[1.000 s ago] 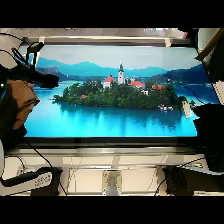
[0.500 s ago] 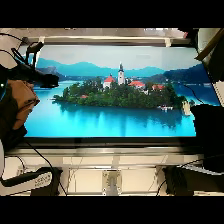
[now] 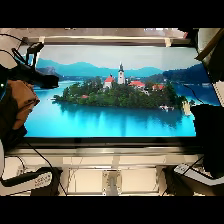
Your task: Fold the clothes and pants, and hang the long-sleeved shirts on hangers.
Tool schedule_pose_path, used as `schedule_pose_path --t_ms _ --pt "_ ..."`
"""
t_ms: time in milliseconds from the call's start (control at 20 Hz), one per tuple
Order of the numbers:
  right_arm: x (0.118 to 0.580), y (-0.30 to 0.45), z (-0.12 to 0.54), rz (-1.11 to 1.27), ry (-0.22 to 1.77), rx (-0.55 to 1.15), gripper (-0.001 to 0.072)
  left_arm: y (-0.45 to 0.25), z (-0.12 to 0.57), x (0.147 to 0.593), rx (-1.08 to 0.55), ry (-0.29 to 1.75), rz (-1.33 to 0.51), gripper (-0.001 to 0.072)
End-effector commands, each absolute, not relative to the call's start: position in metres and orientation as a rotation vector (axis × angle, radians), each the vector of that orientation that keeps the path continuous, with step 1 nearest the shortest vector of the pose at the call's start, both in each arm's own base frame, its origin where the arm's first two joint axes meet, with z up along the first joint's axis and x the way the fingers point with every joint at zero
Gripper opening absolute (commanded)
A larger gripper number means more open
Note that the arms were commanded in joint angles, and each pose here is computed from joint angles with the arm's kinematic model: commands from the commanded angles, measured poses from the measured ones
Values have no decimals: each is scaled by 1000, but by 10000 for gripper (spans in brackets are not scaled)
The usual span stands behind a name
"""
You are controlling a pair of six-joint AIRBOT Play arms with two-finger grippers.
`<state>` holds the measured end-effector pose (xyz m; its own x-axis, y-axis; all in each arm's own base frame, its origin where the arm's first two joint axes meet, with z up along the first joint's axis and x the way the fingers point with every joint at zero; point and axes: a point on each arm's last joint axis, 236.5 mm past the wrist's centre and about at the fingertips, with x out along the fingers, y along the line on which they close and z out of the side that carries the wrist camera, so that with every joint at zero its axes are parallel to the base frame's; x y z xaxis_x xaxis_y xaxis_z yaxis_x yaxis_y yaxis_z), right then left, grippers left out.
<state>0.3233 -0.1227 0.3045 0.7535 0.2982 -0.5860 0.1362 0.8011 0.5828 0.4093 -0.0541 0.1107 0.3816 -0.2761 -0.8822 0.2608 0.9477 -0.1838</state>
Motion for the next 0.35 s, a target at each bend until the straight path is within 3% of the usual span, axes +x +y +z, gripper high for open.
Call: schedule_pose_path --t_ms 0,300 --pt "338 -69 294 195 816 516 7 -54 110 409 -15 1133 -343 22" --pt "347 -25 284 279 884 409 6 -54 110 409 -15 1133 -343 22"
